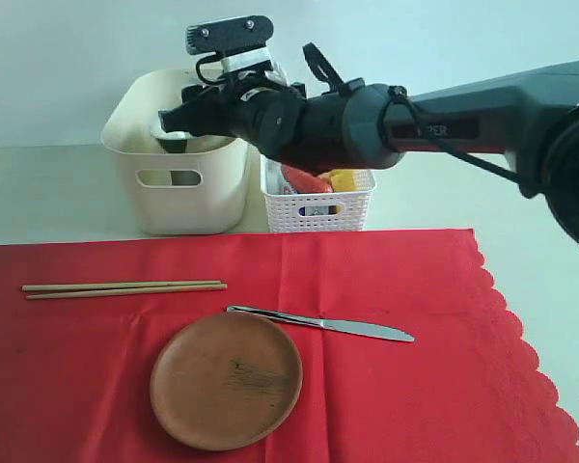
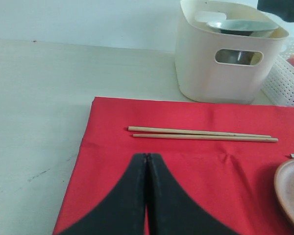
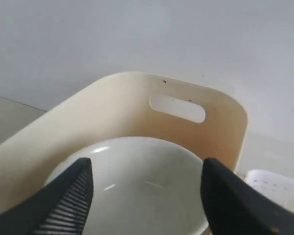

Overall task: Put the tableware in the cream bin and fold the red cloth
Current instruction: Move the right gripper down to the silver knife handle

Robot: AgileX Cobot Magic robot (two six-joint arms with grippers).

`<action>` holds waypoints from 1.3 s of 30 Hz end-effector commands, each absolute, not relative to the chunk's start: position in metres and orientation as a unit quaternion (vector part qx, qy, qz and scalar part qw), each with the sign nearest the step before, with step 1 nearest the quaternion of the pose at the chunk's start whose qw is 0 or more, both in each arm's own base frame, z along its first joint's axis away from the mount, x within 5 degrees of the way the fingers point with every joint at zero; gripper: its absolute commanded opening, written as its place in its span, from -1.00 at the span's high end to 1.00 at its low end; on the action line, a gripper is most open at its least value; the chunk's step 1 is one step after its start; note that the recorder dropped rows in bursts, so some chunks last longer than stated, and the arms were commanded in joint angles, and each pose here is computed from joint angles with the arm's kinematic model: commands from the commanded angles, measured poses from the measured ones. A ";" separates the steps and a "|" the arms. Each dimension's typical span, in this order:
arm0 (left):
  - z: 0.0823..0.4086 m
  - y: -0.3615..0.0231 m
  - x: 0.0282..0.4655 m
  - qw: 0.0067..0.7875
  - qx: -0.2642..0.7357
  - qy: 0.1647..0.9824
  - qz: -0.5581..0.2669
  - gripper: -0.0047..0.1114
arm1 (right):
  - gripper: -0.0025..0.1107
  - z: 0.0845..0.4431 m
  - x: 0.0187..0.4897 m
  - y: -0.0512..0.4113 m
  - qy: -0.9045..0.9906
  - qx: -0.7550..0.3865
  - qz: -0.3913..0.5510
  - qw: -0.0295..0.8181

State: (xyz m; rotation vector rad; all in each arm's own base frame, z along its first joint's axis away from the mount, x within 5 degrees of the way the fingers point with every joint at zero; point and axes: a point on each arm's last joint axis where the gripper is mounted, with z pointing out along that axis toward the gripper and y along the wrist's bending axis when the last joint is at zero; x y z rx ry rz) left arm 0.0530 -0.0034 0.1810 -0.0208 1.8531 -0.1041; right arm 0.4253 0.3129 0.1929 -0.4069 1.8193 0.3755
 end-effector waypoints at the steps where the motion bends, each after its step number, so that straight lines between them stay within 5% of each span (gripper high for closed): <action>1: 0.181 -0.004 0.053 0.603 -0.009 0.796 -0.052 0.92 | -0.14 0.230 0.417 0.312 0.771 -0.187 0.184 0.581; 23: 0.181 -0.004 0.053 0.603 -0.009 0.796 -0.052 0.92 | -0.10 0.333 0.325 0.298 0.796 -0.371 0.308 0.365; 30: 0.181 -0.004 0.053 0.603 -0.009 0.796 -0.052 0.92 | -0.04 0.329 0.308 0.294 0.808 -0.398 0.324 0.289; 39: 0.181 -0.004 0.053 0.603 -0.009 0.796 -0.052 0.92 | -0.04 0.272 0.283 0.272 0.842 -0.418 0.281 0.194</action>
